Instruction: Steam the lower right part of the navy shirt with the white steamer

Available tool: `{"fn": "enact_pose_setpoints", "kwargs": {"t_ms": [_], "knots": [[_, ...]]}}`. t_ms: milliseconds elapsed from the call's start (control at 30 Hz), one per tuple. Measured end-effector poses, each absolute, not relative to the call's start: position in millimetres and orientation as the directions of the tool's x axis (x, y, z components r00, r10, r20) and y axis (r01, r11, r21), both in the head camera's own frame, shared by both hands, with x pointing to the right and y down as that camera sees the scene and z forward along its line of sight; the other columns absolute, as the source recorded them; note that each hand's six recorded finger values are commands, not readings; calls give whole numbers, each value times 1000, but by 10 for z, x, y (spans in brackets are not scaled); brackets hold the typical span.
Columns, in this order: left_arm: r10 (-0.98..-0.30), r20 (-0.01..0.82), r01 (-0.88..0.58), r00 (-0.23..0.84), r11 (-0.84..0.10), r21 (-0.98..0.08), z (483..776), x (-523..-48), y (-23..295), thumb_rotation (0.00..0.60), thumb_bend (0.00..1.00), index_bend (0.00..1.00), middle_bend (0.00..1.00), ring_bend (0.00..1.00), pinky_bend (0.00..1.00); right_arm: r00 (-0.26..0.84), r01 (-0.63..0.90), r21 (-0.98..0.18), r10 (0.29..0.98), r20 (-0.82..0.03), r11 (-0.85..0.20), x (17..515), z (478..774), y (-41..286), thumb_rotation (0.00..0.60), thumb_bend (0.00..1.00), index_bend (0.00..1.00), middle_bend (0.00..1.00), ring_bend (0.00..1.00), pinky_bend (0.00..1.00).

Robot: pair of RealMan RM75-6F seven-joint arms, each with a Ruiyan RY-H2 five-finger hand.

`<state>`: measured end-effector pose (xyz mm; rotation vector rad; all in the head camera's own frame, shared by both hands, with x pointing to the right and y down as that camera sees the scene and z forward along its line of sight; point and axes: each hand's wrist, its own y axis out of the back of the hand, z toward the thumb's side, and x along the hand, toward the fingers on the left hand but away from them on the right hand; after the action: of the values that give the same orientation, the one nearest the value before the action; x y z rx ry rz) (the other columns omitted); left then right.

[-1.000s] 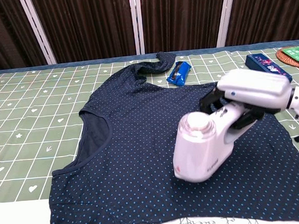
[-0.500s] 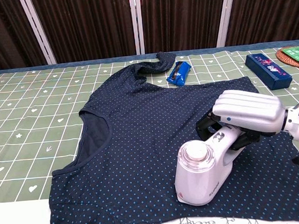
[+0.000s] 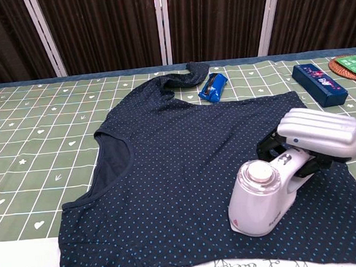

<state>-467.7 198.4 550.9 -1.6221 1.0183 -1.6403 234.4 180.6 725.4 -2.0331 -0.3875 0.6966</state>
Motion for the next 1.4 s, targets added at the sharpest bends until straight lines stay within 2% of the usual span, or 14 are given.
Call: {"fn": "enact_pose_setpoints", "kwargs": {"t_ms": [333,567,800,1200,1400], "knots": [[-849,526,-92,-59,-520,-849,5524,-4654,1986,600,0,0,0,0,0,741,-42,-864,565,-363,-502,2714,7272,1761,600,826,827,680,672,895],[-846,531,-93,-55,-525,-846,5539,-4644,1987,600,0,0,0,0,0,741,-48,-871,567,-359,-488,2798,7241,1766,600,826,826,680,672,895],[-846,531,-95,-56,-525,-846,5537,-4648,1985,600,0,0,0,0,0,778,-39,-862,526,-344,-506,2656,7248,1868,600,825,827,680,672,895],[-846,530,-92,-58,-524,-847,5541,-4657,1981,600,0,0,0,0,0,873,-14,-863,415,-257,-504,2262,7146,2130,600,820,827,680,672,895],[-846,529,-93,-59,-523,-847,5536,-4663,1980,600,0,0,0,0,0,866,-36,-878,424,-266,-478,2282,7148,2076,600,820,827,680,672,895]]}}
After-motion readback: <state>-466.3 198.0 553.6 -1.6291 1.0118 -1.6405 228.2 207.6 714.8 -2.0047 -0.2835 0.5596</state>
